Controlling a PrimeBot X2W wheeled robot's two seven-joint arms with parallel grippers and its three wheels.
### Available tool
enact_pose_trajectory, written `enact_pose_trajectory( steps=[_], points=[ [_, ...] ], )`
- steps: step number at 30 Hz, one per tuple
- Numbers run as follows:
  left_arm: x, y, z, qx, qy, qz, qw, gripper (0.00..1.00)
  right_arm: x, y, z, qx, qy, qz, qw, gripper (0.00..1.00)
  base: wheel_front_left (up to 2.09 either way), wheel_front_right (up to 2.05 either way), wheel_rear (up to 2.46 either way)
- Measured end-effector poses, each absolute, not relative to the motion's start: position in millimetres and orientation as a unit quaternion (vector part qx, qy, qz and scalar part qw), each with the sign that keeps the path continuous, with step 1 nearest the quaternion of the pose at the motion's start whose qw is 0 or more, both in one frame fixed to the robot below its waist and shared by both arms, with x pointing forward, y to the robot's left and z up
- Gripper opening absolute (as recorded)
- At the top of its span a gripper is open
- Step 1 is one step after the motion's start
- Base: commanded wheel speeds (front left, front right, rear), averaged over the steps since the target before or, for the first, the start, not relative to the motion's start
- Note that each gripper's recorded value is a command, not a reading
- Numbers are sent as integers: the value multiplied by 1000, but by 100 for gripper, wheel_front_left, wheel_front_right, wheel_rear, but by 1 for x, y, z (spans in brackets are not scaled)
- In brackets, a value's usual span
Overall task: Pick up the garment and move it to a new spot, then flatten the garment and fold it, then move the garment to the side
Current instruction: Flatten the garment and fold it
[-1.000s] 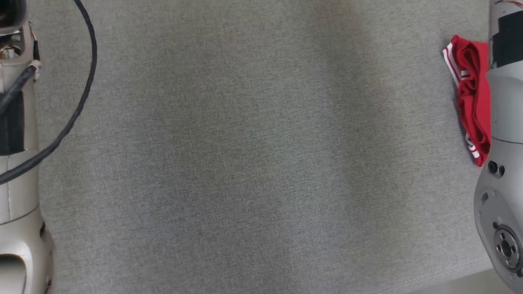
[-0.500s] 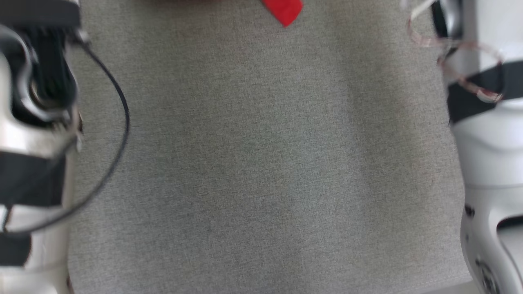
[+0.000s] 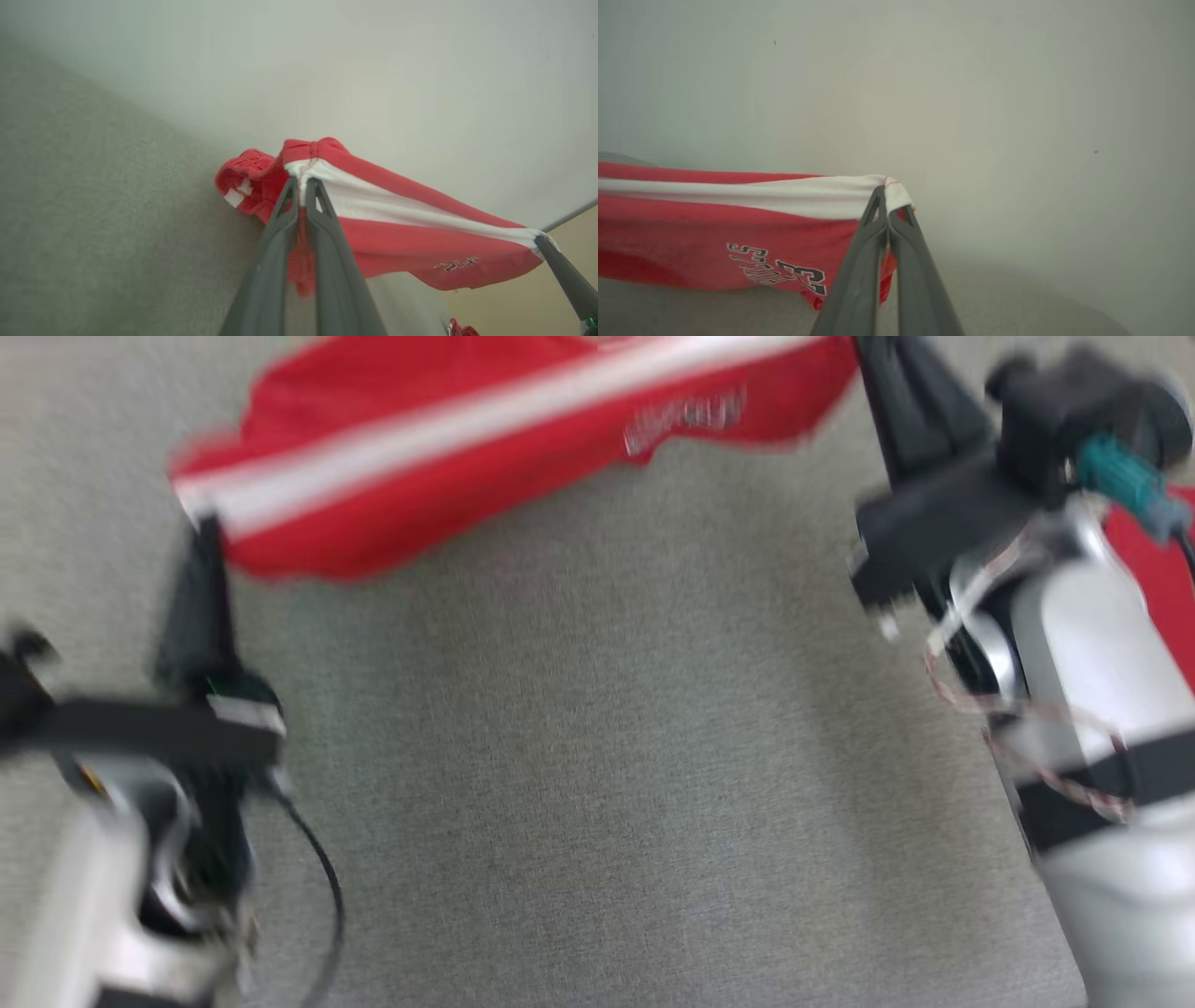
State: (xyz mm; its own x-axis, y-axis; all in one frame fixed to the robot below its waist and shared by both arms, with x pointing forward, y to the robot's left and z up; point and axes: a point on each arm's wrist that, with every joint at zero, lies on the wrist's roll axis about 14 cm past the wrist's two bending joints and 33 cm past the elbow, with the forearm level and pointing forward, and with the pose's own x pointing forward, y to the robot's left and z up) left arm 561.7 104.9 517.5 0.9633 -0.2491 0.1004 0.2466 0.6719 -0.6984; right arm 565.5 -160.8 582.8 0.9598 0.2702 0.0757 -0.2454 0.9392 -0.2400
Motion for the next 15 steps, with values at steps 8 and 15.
enact_pose_trajectory(
  steps=[8,15],
  points=[
    [480,98,493,-396,58,-120,908,0,486,-202,552,-87,85,73,990,0,0,0,0],
    [430,106,479,-401,68,-85,909,0,413,-211,519,-54,191,56,979,0,0,0,0]
  ],
)
